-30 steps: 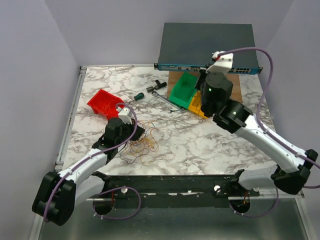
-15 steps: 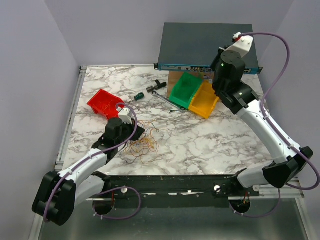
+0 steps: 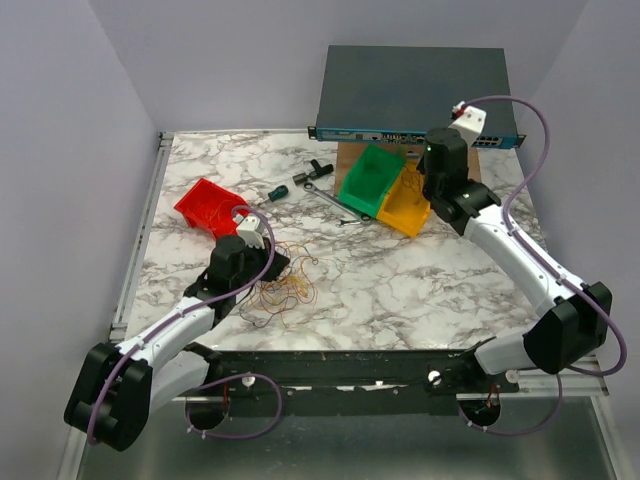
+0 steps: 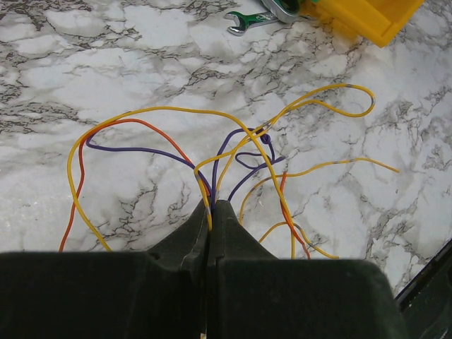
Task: Untangle the cables
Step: Place the cable in the bin.
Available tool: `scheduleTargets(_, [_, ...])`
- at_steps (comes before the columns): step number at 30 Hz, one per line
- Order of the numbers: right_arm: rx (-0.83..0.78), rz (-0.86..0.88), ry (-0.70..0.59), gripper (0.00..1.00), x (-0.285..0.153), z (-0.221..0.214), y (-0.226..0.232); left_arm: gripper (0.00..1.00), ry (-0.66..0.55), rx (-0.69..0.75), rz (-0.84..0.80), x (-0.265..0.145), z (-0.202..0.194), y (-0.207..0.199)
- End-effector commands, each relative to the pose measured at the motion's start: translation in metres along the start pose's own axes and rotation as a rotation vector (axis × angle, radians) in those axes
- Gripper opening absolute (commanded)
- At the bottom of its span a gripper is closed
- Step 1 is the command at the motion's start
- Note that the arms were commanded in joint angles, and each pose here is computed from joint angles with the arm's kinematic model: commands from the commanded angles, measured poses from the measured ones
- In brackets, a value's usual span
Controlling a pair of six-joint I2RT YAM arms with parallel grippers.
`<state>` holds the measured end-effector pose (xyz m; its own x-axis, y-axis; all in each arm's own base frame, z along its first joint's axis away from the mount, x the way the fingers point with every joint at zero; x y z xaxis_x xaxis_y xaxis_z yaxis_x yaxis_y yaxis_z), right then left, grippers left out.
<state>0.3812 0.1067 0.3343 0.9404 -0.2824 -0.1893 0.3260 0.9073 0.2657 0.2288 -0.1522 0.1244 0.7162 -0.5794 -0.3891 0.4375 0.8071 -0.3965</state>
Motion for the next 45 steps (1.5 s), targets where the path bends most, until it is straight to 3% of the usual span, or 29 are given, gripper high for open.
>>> scheduleTargets(1, [0.011, 0.003, 0.103, 0.01, 0.000, -0.042, -0.011, 0.00, -0.006, 0.021, -0.034, 0.001, 0.001, -0.005])
scheduleTargets(10, [-0.020, -0.080, 0.194, 0.01, 0.022, -0.101, -0.027, 0.00, -0.007, 0.022, -0.035, 0.000, 0.001, -0.005])
scheduleTargets(14, [-0.014, -0.126, 0.192, 0.01, 0.039, -0.106, -0.029, 0.00, -0.008, 0.023, -0.034, 0.000, 0.001, -0.005])
scheduleTargets(19, [0.025, -0.182, 0.083, 0.01, 0.053, -0.100, -0.030, 0.00, -0.010, 0.022, -0.033, 0.000, 0.002, -0.005])
scheduleTargets(26, [0.129, -0.043, -0.060, 0.01, 0.059, -0.116, -0.027, 0.00, -0.008, 0.021, -0.033, 0.000, 0.002, -0.005])
scheduleTargets(34, [0.159, -0.009, -0.196, 0.01, 0.052, -0.130, -0.047, 0.00, -0.010, 0.021, -0.037, 0.001, 0.002, -0.005])
scheduleTargets(45, [0.283, 0.003, -0.215, 0.01, 0.053, -0.174, -0.063, 0.00, -0.009, 0.021, -0.039, 0.000, 0.001, -0.006])
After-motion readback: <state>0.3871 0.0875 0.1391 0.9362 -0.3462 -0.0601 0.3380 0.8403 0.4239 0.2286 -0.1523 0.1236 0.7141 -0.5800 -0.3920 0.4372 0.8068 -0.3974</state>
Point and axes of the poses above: each gripper's point midway between its finger pads, its own x axis out along the fingers, its own y axis along the line the jaws close on, z = x × y, the point moved 5 cm from there along -x, back along the fingers, and after that the axes turned 5 degrees about x, right-handed, at the moved point
